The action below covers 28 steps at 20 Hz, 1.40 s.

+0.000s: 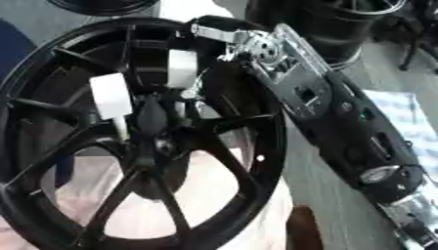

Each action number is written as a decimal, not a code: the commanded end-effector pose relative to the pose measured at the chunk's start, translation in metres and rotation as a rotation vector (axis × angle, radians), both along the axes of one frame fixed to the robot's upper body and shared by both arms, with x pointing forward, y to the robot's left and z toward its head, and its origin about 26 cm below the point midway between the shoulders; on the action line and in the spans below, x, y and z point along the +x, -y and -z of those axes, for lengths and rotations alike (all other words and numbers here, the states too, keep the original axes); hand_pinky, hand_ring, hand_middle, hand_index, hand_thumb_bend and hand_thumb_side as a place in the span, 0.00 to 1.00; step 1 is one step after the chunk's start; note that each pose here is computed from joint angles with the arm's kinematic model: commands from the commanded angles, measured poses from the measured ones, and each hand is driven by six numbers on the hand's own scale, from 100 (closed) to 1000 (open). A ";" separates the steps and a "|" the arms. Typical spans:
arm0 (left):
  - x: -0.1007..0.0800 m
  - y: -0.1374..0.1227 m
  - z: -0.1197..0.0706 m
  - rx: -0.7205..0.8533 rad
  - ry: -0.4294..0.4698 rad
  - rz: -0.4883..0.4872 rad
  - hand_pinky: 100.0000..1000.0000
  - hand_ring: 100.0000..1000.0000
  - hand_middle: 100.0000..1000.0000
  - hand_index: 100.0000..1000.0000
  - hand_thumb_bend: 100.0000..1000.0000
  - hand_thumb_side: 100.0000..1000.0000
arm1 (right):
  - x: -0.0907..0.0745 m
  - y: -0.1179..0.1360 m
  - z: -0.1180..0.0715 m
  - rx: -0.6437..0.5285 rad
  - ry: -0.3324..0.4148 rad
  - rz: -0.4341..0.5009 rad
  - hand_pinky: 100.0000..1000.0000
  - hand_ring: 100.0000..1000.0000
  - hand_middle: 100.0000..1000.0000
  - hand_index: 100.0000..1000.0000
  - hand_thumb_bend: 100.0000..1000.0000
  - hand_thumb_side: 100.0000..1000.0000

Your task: Pull the pin out of the wheel hub.

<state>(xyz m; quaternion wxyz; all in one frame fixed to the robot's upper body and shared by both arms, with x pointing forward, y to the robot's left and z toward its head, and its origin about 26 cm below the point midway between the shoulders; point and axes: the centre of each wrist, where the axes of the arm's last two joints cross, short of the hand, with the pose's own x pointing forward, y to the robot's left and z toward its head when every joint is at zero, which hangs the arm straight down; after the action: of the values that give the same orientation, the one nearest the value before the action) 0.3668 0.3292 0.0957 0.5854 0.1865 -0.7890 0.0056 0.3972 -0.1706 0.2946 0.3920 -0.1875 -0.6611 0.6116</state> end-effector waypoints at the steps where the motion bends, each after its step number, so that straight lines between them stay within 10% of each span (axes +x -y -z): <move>1: 0.000 -0.003 -0.012 0.026 0.030 0.010 0.54 0.51 0.48 0.65 0.00 0.83 | -0.002 0.007 -0.017 -0.001 0.031 0.029 0.75 0.82 0.69 0.78 0.33 0.01; 28: 0.002 0.000 -0.007 0.019 0.015 0.020 0.54 0.51 0.48 0.65 0.00 0.83 | -0.037 -0.011 -0.040 0.078 -0.053 -0.109 0.66 0.77 0.59 0.74 0.33 0.00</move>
<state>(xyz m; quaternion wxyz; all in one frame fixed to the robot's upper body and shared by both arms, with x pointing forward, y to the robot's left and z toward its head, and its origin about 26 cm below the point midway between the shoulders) 0.3675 0.3279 0.0938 0.5890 0.1829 -0.7872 -0.0007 0.3695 -0.1628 0.3227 0.4040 -0.1248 -0.6741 0.6057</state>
